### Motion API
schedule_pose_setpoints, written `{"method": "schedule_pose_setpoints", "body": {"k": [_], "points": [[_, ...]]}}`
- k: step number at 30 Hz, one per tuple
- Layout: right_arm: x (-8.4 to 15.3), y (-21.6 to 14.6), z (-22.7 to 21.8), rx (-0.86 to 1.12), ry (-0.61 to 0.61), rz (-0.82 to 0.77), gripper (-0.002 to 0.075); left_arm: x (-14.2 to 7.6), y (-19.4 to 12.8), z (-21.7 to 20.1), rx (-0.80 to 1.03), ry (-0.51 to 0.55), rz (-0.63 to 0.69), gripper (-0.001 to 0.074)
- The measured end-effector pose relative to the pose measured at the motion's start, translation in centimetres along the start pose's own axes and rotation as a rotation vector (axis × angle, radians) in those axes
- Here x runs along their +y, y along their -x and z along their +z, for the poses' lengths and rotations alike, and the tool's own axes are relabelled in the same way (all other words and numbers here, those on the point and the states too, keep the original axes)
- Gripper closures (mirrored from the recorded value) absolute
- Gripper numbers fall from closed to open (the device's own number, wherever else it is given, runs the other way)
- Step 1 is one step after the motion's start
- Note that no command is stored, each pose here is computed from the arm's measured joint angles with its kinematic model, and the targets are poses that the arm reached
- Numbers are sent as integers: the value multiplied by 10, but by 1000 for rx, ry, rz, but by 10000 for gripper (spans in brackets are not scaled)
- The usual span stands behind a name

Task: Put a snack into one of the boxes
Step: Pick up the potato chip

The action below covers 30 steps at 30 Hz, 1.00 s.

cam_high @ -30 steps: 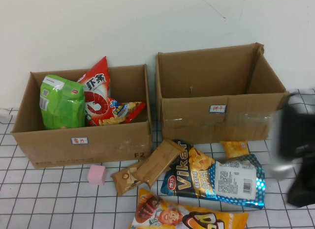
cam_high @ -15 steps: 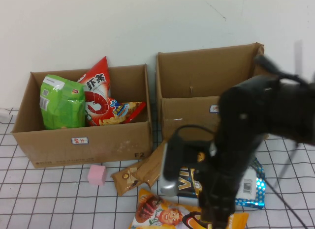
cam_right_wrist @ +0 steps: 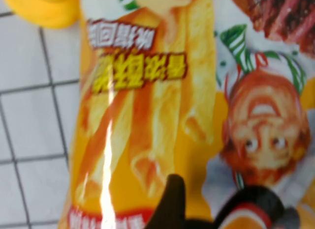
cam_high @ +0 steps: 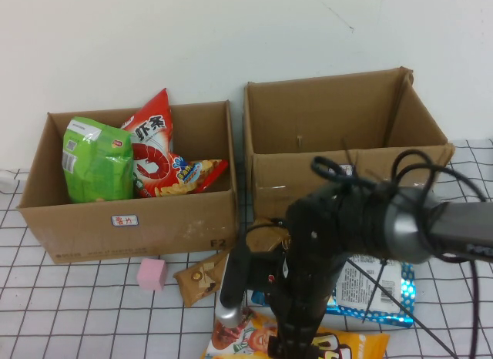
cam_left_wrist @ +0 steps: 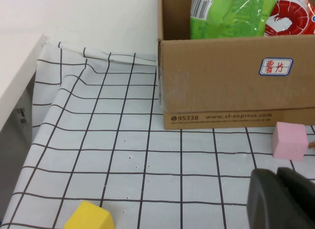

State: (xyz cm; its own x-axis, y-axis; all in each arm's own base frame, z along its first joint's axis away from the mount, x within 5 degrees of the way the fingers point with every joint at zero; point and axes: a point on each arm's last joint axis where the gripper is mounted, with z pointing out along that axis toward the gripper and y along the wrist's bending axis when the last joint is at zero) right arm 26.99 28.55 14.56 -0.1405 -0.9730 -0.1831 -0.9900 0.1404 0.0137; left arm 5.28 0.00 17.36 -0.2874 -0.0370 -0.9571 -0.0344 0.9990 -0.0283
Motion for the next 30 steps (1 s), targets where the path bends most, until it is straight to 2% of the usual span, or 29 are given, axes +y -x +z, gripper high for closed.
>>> {"method": "schedule_pose_setpoints", "body": {"k": [7,14,16,20,26,28,30], "points": [[-2,-1,30,17,31,37,35,0,0,0,0,0,0,736],[-1,1,38,13,63,67,42,0,0,0,0,0,0,736],[0,1,39,16,76,76,105,0,0,0,0,0,0,736],[1,2,38,11,102,95,367,0,0,0,0,0,0,736],[2,4,29,-6,99,100,380,0,0,0,0,0,0,736],[3,4,20,-18,91,100,431,0,0,0,0,0,0,736],[5,6,3,-51,68,102,533,0,0,0,0,0,0,736]]}}
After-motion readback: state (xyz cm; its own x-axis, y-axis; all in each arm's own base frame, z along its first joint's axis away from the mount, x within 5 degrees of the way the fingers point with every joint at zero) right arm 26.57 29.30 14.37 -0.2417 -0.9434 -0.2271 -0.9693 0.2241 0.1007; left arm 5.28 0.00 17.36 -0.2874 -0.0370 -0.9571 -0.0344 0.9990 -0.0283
